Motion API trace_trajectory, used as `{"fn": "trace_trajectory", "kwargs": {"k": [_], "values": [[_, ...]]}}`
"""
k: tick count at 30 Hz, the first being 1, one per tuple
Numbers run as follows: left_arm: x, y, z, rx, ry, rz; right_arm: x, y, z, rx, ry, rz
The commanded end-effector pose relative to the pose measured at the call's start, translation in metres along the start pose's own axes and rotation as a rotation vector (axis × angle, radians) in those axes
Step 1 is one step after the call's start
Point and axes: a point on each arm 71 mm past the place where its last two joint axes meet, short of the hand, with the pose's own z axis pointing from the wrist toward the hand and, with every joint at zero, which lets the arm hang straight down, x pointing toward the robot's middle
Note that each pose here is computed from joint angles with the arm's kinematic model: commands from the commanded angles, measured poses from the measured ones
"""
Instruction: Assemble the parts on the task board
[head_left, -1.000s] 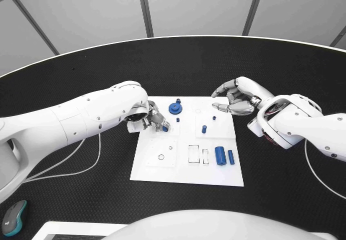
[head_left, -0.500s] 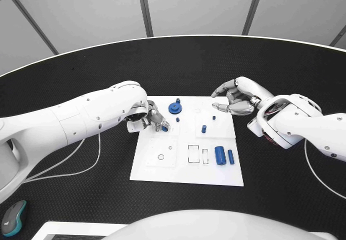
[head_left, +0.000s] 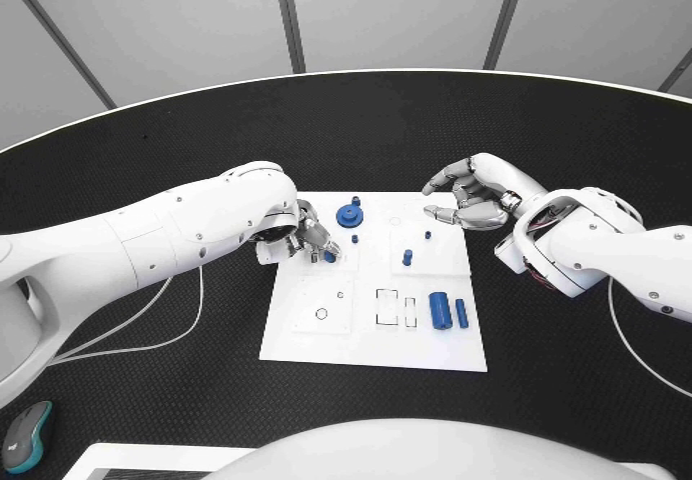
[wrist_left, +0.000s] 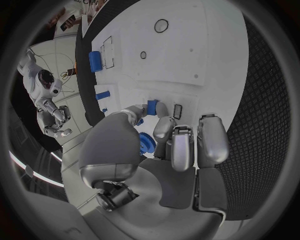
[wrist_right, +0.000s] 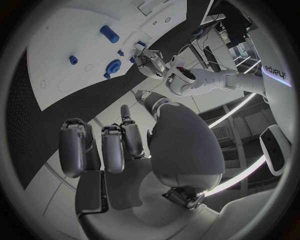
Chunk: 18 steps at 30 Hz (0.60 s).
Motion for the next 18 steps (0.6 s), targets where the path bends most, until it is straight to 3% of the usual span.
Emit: {"fn": "trace_trajectory", "kwargs": {"k": [1,18], "values": [[-0.0002,-0.0002,0.0001,0.000,-0.002,0.000,-0.0001,0.0000,-0.0001,0.000,0.000,0.000],[-0.0005,-0.0054,0.0001,0.005,-0.030,0.019,-0.0001,0.0000,-0.0004,0.001,0.000,0.000]]}}
